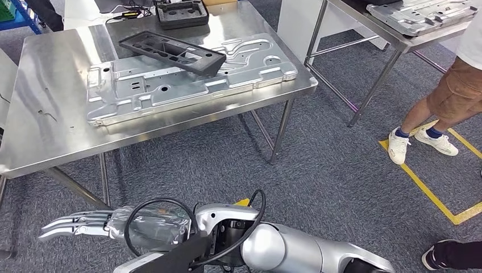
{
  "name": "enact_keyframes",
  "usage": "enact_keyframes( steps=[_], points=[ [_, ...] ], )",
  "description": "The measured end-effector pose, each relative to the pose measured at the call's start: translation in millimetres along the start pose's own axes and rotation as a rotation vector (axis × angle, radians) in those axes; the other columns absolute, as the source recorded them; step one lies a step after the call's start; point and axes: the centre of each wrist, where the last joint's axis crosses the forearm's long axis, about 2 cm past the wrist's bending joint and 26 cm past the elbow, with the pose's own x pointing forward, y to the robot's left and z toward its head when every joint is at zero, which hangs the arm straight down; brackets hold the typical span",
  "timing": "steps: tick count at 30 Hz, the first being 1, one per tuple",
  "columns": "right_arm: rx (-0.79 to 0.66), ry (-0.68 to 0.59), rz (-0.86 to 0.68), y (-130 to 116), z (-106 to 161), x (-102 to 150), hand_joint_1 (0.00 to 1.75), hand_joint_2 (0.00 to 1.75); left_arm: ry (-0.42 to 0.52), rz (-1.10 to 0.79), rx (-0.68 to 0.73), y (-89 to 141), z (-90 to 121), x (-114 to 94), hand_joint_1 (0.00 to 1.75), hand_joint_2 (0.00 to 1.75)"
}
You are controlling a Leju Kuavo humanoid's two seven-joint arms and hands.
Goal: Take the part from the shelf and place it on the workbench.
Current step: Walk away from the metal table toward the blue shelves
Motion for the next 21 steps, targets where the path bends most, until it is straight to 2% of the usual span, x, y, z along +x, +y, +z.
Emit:
enact_keyframes(
  steps=[21],
  points=[
    [0.001, 0.004, 0.006, -2.3, 2.3, -0.8, 0.00, 0.00, -0.006, 0.007, -0.010, -2.4, -0.3, 3.4, 0.00, 0.00]
  ],
)
